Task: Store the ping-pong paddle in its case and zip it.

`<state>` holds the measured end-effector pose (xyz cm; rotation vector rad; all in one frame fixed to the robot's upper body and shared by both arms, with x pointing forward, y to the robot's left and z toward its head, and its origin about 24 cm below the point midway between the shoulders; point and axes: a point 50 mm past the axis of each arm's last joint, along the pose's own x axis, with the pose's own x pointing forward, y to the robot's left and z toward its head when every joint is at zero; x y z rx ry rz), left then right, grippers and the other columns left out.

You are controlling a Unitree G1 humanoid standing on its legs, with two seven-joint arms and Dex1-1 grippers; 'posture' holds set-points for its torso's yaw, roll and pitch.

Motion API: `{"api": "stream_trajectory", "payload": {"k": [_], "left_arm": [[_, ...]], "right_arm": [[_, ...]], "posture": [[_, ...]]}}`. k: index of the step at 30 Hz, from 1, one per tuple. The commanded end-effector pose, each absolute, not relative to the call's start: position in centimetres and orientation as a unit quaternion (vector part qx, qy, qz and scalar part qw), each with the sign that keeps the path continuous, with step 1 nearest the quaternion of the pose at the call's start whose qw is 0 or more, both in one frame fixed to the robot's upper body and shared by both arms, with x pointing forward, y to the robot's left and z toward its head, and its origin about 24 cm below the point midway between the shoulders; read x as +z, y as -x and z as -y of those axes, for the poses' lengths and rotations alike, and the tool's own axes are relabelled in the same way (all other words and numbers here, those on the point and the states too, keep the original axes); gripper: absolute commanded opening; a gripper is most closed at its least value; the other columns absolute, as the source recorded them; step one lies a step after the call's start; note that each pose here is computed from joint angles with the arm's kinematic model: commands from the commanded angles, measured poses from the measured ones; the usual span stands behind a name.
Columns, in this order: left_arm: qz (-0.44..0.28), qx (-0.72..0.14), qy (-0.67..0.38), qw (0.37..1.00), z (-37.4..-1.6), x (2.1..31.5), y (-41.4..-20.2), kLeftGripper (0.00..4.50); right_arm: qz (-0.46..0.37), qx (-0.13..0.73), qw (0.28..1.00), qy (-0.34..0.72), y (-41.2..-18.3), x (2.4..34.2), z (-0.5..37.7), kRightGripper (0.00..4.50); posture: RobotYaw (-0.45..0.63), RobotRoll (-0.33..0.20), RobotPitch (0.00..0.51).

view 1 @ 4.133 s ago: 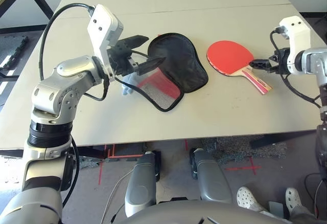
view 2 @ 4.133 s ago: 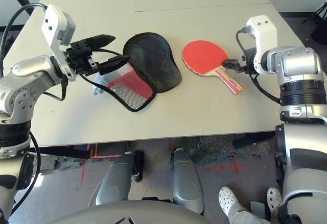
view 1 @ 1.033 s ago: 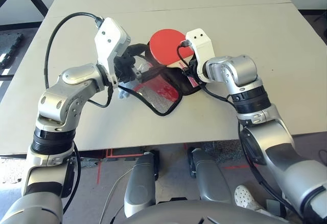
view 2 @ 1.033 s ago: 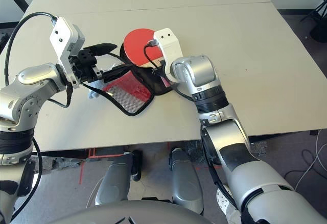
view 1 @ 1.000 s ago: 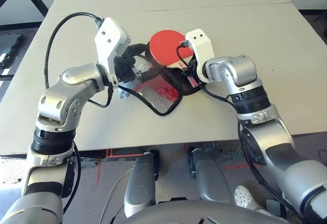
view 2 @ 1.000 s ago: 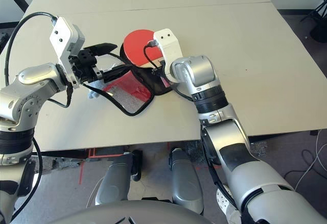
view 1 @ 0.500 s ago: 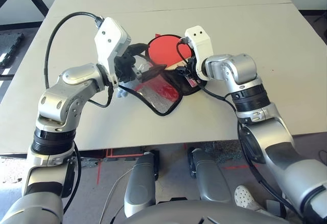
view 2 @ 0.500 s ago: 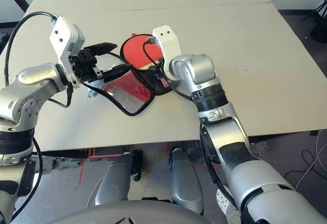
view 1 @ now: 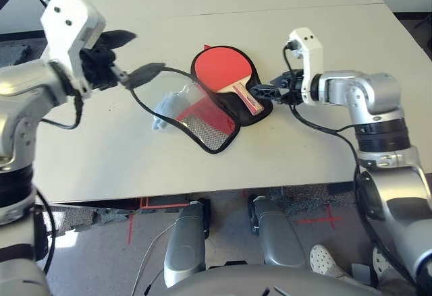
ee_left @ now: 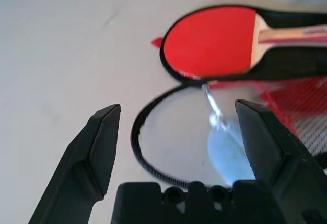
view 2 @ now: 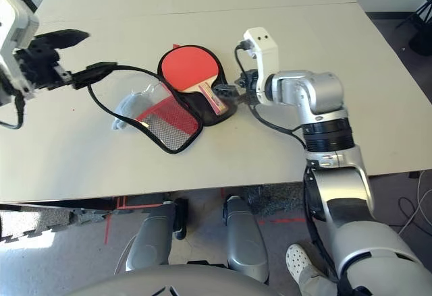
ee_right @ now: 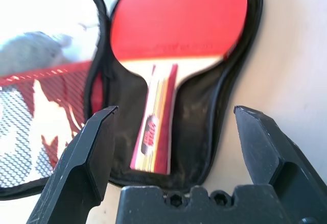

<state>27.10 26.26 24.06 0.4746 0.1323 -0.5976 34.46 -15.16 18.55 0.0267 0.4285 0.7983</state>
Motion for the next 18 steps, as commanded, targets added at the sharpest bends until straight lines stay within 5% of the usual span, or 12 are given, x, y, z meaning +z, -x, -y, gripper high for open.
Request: {"api": "stream_trajectory", "payload": {"k": [1, 18], "left_arm": [[-0.09, -0.268, -0.247, 0.927, -28.1, 23.2, -26.9, 4.5], [-0.156, -0.298, -0.254, 0.907, -27.1, 17.9, -27.6, 4.5]], "right_arm": [[-0.183, 0.39, 0.902, -0.032, -34.6, 19.1, 16.0, 4.47], [-0.155, 0.366, 0.917, -0.037, -34.4, 19.2, 18.4, 4.47]], "posture": [[0.13, 0.0, 0.205], [0.1, 0.0, 0.202]]}}
